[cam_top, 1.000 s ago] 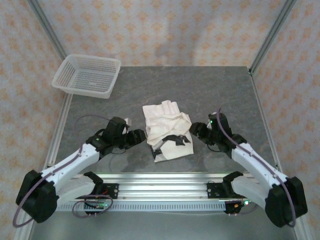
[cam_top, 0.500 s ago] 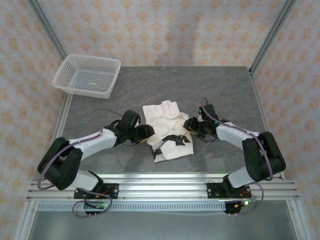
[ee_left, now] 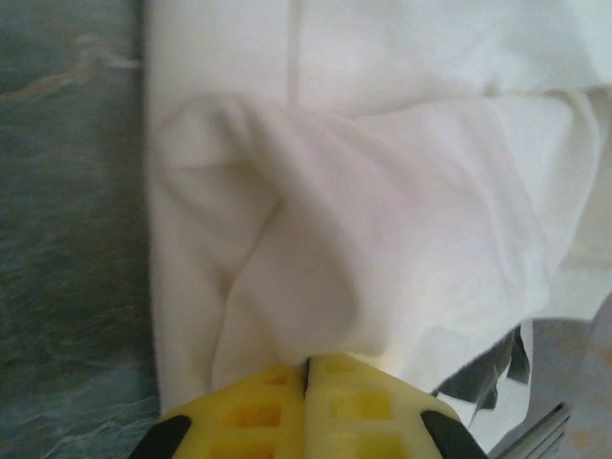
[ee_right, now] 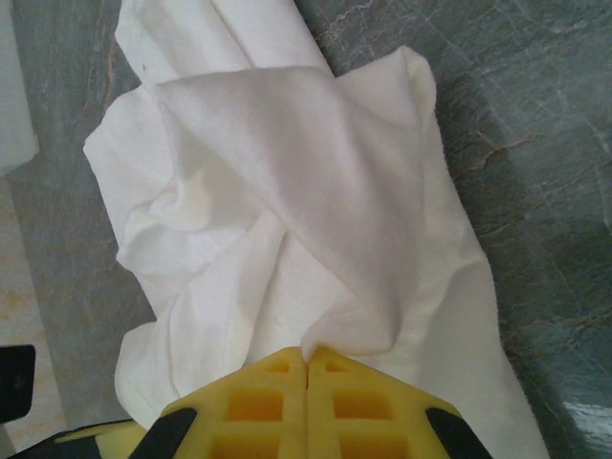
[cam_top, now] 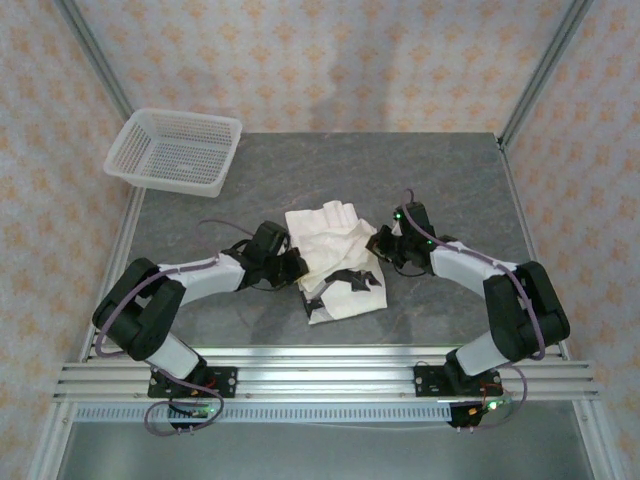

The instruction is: Fold the inside-out t-shirt

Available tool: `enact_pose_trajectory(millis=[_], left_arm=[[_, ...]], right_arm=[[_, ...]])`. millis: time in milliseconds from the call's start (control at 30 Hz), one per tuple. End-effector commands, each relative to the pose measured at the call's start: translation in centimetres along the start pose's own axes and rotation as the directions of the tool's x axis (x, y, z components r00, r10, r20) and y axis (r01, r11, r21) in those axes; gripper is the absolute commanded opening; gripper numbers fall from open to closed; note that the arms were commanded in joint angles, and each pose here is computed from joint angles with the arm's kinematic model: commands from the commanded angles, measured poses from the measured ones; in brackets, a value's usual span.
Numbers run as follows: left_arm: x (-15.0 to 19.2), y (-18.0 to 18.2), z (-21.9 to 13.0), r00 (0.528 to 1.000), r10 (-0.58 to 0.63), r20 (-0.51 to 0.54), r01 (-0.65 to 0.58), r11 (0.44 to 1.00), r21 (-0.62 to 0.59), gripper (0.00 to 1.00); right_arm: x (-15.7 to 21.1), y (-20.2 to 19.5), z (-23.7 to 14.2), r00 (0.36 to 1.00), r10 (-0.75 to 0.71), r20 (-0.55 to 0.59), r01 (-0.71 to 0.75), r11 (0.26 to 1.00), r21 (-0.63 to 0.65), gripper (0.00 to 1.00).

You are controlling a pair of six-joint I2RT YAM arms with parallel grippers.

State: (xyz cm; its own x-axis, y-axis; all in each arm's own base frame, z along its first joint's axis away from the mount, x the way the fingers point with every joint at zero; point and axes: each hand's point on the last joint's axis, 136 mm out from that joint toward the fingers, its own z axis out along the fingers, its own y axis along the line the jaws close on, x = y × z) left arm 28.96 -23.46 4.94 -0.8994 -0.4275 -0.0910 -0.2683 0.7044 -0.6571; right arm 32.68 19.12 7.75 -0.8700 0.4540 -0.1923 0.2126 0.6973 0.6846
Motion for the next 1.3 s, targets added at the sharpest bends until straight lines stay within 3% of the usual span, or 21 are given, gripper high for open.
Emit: enact_pose_trajectory(millis=[0, 133, 267, 433, 567, 633, 733, 900, 1100, 1267], left_arm=[[-1.1, -3.2, -1.2, 0.999, 0.024, 0.037, -0.027, 0.997, 0.068, 0.0], [-3.8, -4.7, -2.4, 0.995, -0.003, 0.097, -0.006, 0.996, 0.085, 0.0], [-8.8, -3.9, -2.6, 0.976, -0.11, 0.188, 0.094, 0.991, 0.093, 0.0], [-14.8, -2.7, -2.0, 0.952, -0.158, 0.263, 0.135, 0.986, 0.102, 0.02], [-18.0, -1.4, -1.6, 0.937, -0.182, 0.298, 0.162, 0.983, 0.091, 0.17], [-19.4, -0.9, -2.4, 0.919, -0.196, 0.343, 0.173, 0.98, 0.097, 0.23], [-20.8, -0.4, -3.8, 0.905, -0.206, 0.371, 0.181, 0.978, 0.102, 0.39], [-21.5, 0.5, -5.4, 0.908, -0.204, 0.367, 0.18, 0.979, 0.098, 0.61], [-17.6, 1.5, -4.7, 0.958, -0.019, 0.285, 0.026, 0.999, -0.022, 0.63], [-16.0, 1.7, -2.1, 0.97, 0.146, 0.193, -0.119, 0.983, -0.141, 0.63]], right_arm=[[-1.9, 2.1, -0.1, 0.998, 0.013, 0.054, -0.011, 0.999, -0.037, 0.0], [-4.6, 4.6, 0.8, 0.992, 0.086, 0.091, -0.077, 0.992, -0.105, 0.0], [-8.4, 5.5, 3.3, 0.981, 0.149, 0.126, -0.135, 0.984, -0.117, 0.0], [-12.1, 6.7, 7.4, 0.981, 0.149, 0.121, -0.135, 0.984, -0.115, 0.02], [-15.3, 7.2, 8.5, 0.976, 0.176, 0.132, -0.158, 0.978, -0.14, 0.28], [-16.6, 7.0, 7.9, 0.971, 0.187, 0.146, -0.167, 0.976, -0.141, 0.34], [-17.6, 6.1, 6.0, 0.976, 0.153, 0.154, -0.135, 0.984, -0.12, 0.4], [-15.9, 3.8, 4.0, 0.993, 0.012, 0.118, -0.008, 0.999, -0.032, 0.44], [-12.4, 1.4, 5.2, 0.986, -0.167, -0.002, 0.167, 0.986, 0.013, 0.46], [-11.5, 2.1, 8.0, 0.958, -0.268, -0.107, 0.269, 0.963, 0.001, 0.49]])
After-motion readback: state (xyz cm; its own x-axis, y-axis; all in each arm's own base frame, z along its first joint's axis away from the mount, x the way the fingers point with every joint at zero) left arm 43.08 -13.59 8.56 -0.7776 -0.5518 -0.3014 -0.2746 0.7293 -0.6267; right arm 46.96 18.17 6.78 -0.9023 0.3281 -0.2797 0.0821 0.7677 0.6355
